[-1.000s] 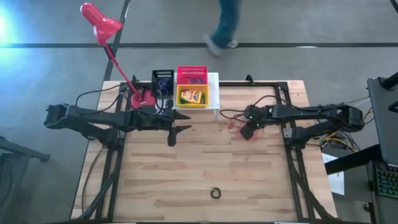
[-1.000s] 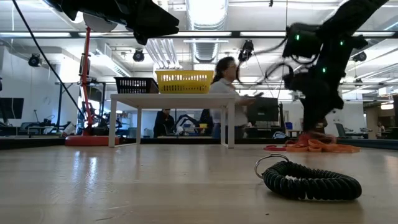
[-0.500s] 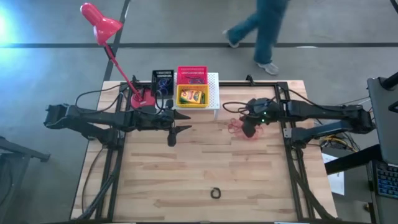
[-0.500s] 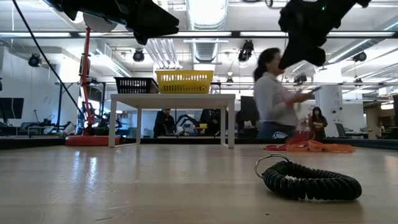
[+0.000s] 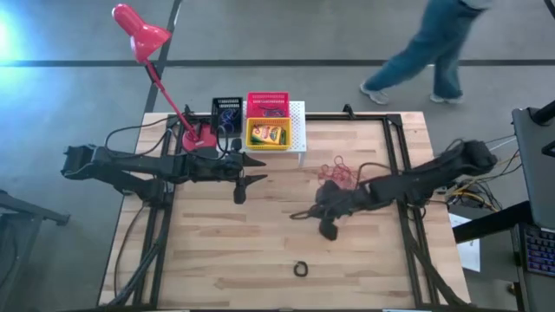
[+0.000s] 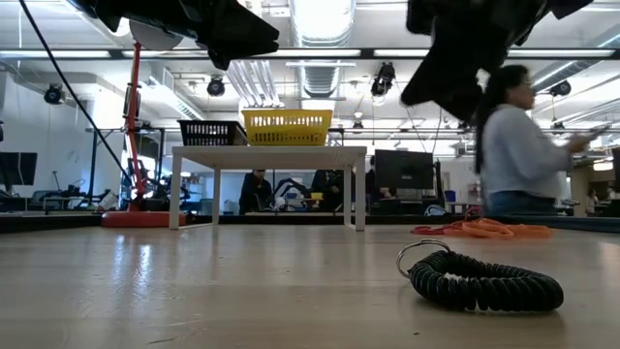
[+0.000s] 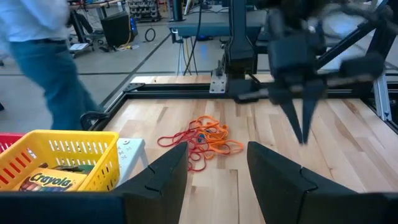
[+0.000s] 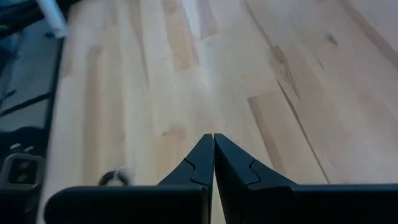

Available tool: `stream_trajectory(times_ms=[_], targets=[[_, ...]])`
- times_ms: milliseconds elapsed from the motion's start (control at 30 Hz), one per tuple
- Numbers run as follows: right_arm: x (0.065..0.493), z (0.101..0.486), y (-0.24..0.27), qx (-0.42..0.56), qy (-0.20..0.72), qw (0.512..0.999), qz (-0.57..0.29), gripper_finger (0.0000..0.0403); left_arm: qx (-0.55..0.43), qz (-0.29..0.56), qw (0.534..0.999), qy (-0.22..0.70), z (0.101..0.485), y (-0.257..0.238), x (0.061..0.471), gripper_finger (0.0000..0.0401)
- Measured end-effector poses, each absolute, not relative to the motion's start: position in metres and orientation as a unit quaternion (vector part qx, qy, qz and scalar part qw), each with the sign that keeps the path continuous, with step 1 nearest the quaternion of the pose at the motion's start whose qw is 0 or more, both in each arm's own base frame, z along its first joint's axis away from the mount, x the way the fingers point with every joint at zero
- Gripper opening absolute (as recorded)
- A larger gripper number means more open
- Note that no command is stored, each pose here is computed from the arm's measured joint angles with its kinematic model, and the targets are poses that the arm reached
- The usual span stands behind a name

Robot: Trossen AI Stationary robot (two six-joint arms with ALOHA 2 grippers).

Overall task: Pick & Place Office Desk Supplies
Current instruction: Put the orange rubber band into the red bin on the shelf

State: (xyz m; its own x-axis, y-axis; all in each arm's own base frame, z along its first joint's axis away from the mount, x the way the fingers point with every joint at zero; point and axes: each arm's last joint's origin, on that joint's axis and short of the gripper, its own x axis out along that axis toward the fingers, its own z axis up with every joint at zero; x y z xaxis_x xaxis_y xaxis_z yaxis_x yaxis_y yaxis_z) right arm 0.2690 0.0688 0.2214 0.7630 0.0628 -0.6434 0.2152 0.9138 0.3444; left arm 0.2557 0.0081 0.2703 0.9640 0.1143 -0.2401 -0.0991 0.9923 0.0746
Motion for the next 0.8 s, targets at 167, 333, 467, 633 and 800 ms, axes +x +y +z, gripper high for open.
stream_trajectory(times_ms=[167,333,467,633,800], targets=[[0.293,0.212,0.073,0.172,0.333,0.920,-0.111,0.0008,0.030,0.054,0.991,0.123,0.270,0.008,0.256,0.0168],[0.294,0.225,0.066,0.153,0.416,0.881,-0.166,0.0008,0.027,0.054,0.989,0.137,0.268,0.008,0.255,0.0168],[0.274,0.233,0.050,0.191,0.518,0.791,-0.264,0.0011,0.027,0.054,0.987,0.147,0.266,0.008,0.254,0.0168],[0.253,0.219,0.039,0.239,0.582,0.710,-0.314,0.0057,0.027,0.054,0.987,0.147,0.266,0.008,0.254,0.0168],[0.241,0.186,0.033,0.274,0.577,0.685,-0.351,0.0118,0.027,0.053,0.987,0.147,0.266,0.008,0.254,0.0168]])
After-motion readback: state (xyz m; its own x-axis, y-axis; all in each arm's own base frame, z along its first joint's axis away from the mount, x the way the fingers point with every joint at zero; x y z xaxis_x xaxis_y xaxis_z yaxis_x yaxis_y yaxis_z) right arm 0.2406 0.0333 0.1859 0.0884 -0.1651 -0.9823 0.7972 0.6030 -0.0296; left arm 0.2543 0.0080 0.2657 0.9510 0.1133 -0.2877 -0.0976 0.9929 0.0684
